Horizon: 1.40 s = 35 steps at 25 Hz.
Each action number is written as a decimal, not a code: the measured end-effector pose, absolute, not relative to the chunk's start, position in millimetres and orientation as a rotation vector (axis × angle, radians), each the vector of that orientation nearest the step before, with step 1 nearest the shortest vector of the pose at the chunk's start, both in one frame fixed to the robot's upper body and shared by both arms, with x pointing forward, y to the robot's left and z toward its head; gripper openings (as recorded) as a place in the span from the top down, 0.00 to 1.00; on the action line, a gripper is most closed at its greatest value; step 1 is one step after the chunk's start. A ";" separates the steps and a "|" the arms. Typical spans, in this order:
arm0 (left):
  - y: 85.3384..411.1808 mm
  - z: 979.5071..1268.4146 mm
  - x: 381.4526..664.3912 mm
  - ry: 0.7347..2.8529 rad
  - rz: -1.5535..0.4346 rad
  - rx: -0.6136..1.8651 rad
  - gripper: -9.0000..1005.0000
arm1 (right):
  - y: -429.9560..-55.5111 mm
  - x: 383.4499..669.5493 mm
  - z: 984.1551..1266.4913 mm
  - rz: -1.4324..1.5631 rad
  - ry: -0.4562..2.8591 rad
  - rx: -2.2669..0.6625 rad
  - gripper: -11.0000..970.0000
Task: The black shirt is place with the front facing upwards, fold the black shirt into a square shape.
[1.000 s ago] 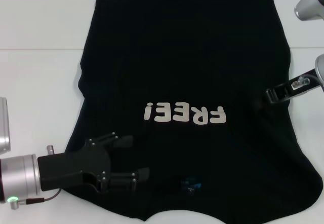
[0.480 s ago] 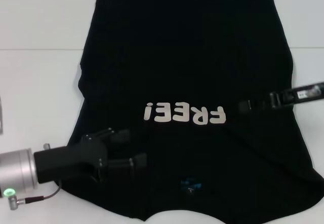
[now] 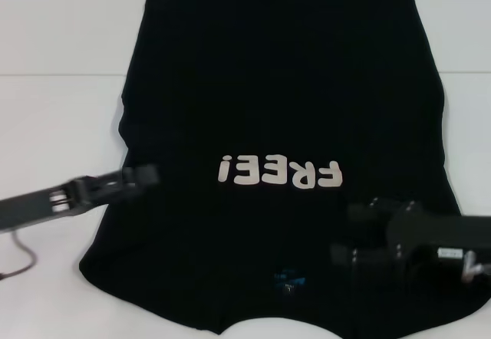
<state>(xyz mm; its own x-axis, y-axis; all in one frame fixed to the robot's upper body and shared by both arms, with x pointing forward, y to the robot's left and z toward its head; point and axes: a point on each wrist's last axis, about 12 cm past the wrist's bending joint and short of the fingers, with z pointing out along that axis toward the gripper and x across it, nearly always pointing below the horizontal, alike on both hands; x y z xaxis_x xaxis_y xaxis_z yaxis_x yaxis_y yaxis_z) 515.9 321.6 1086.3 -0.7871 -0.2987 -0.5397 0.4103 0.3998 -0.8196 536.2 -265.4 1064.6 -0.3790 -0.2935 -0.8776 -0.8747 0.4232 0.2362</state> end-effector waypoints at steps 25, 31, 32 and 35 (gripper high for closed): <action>368.3 1084.4 525.7 2.711 -1.130 -0.382 0.10 | -257.5 513.3 1036.3 0.849 1.720 -1.142 0.04; 366.2 1081.5 527.2 2.701 -1.113 -0.387 0.10 | -257.3 512.7 1036.2 0.853 1.719 -1.142 0.05; 365.3 1081.3 527.7 2.701 -1.112 -0.384 0.10 | -257.2 512.7 1036.2 0.854 1.718 -1.142 0.05; 362.0 1080.3 529.1 2.698 -1.114 -0.384 0.10 | -257.4 512.4 1036.2 0.854 1.718 -1.140 0.05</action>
